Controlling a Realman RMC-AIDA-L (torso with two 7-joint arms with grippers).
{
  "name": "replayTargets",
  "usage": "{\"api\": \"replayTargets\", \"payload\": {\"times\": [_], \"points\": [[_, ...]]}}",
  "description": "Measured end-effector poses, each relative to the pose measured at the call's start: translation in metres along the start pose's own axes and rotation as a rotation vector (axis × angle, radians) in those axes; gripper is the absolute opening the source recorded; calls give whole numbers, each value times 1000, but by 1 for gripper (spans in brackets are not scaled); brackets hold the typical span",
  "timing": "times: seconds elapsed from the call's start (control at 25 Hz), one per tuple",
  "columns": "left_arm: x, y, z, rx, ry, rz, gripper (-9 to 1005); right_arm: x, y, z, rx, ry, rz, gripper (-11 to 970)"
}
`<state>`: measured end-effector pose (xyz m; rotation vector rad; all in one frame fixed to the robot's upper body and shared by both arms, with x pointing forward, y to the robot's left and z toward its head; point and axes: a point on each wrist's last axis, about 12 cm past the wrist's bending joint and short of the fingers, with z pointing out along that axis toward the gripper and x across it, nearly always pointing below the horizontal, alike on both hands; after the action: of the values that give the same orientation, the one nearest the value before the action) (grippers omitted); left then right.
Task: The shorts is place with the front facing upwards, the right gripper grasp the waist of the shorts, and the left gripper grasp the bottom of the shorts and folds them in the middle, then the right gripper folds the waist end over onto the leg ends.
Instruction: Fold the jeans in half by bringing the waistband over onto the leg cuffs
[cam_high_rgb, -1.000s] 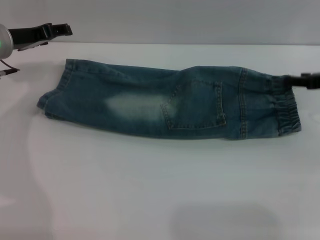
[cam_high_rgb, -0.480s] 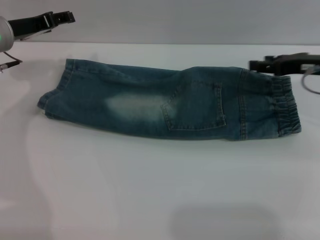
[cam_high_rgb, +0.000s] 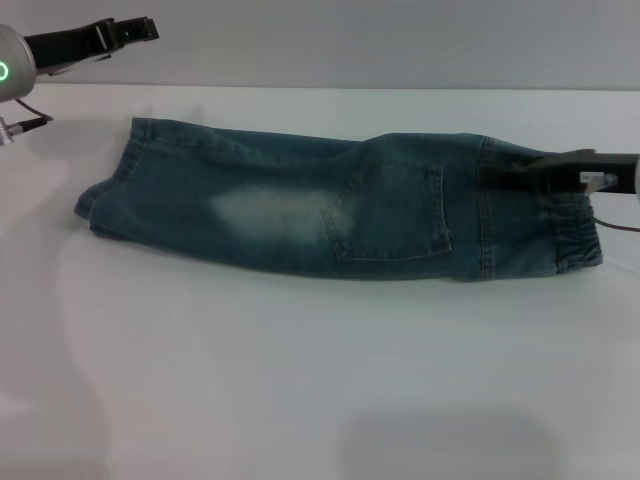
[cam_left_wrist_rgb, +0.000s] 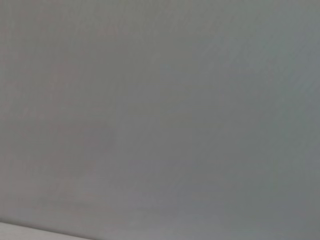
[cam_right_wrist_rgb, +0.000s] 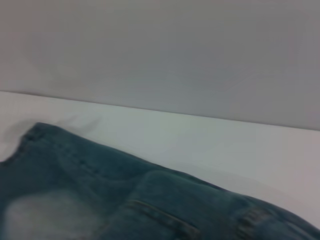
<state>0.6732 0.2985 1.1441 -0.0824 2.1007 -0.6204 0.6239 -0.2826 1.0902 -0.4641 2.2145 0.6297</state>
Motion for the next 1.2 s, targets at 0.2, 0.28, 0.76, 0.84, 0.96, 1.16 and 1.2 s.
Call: {"api": "replayTargets", "payload": {"times": [0.2, 0.28, 0.76, 0.84, 0.96, 1.16, 1.2], "points": [[2, -2, 1, 5, 3, -3, 817, 10, -12, -4, 74, -11, 30, 539], [4, -3, 2, 10, 8, -4, 817, 12, -15, -5, 91, -10, 39, 539], [11, -1, 1, 15, 24, -14, 816, 0, -16, -25, 35, -37, 61, 539], [12, -3, 1, 27, 24, -7, 816, -5, -17, -36, 8, -41, 75, 539], [13, -5, 0, 49, 9, 2, 816, -11, -21, -53, -27, -19, 118, 539], [14, -9, -4, 102, -64, 56, 817, -16, -32, -75, -59, 77, 207, 540], [14, -9, -4, 102, -64, 56, 817, -17, -34, -78, -51, 99, 219, 540]]}}
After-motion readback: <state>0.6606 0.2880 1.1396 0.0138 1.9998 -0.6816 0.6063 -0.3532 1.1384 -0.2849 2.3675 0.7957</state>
